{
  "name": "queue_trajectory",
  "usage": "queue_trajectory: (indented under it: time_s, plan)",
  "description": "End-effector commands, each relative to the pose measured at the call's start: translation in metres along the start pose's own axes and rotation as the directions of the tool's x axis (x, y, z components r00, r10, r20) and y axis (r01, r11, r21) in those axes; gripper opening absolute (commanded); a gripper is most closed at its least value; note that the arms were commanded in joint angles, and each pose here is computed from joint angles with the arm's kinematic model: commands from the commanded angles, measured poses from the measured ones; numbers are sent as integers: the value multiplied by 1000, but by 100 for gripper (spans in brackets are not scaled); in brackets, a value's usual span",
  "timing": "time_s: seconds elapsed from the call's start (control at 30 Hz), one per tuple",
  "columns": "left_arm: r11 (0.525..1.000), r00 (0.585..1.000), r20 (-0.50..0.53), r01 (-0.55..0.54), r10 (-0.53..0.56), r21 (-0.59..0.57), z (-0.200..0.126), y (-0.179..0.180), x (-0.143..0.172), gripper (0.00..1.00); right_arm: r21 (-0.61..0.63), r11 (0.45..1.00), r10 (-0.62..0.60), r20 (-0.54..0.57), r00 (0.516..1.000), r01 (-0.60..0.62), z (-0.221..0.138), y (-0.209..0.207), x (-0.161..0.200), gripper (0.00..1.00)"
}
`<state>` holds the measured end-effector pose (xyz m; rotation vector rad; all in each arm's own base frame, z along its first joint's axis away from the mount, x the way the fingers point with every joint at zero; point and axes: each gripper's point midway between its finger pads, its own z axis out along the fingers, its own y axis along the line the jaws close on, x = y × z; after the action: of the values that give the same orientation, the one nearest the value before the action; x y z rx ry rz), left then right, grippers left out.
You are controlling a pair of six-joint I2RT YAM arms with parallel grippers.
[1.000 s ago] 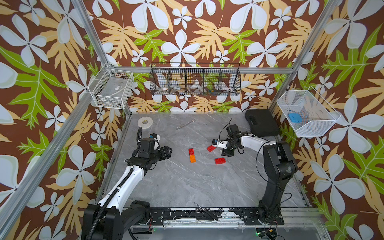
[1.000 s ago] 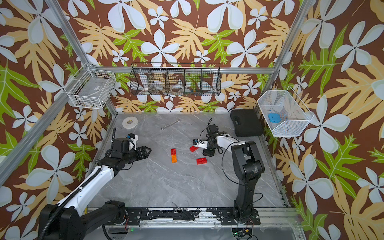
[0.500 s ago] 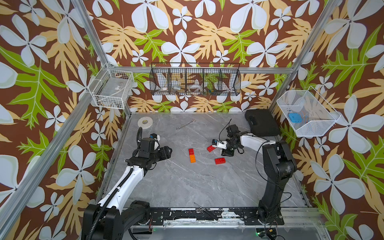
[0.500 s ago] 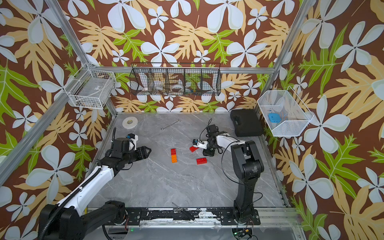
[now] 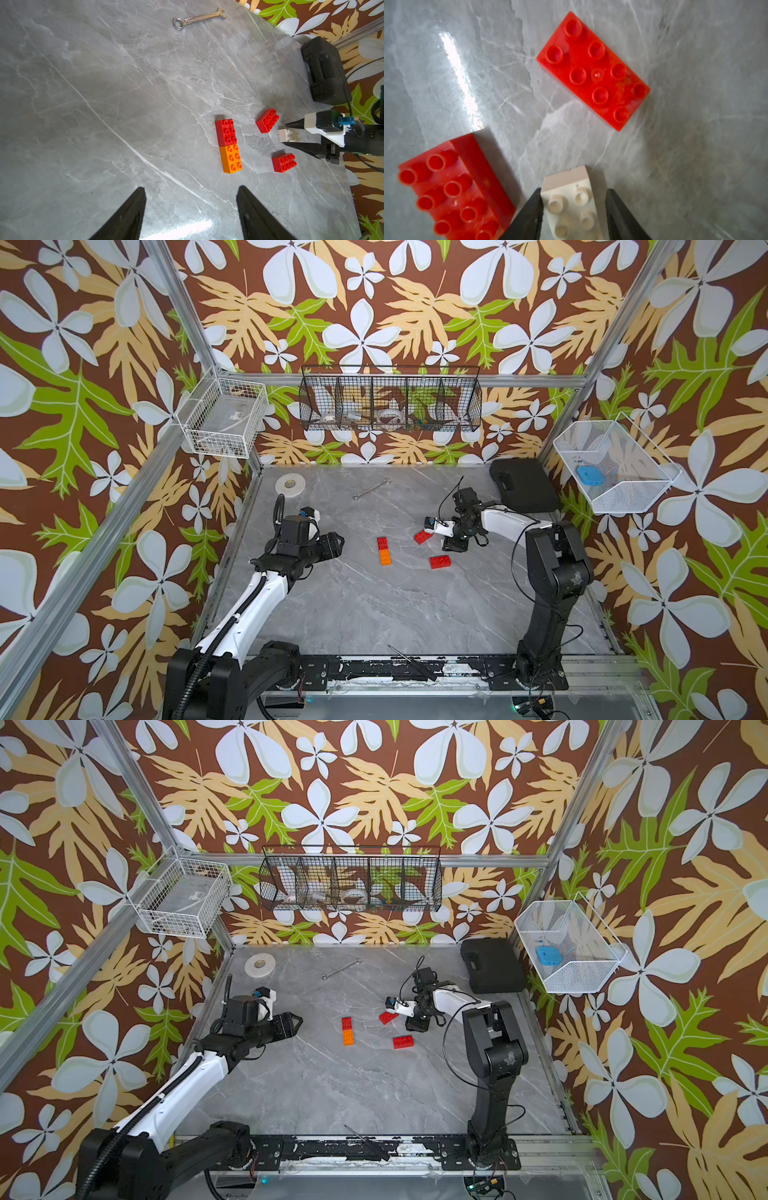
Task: Assemble a rectangle with lego
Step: Pick up the lego brick from the center of the board.
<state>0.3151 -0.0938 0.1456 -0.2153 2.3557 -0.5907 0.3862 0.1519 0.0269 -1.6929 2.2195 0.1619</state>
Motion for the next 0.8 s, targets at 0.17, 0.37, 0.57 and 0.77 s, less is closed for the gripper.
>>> queue_trajectory:
  time_s: [0.17,0.37,0.57,0.77]
  plan:
    - [1000,1000,11,-15,15,6,-2,-3,-4,71,-28,1000,12,3,1000,-12,1,5,0,42]
    - [1000,1000,14,-15,15,6,-3,-3,-4,71,-30,999,15,7,1000,-15,2,6,0,35]
    - [1000,1000,16,-14,13,5,-3,-3,-4,71,-17,1000,14,7,1000,-13,0,6,1,27]
    - [1000,1000,13,-9,9,10,-2,-4,-3,71,34,999,5,22,1000,-6,-17,1,-4,24]
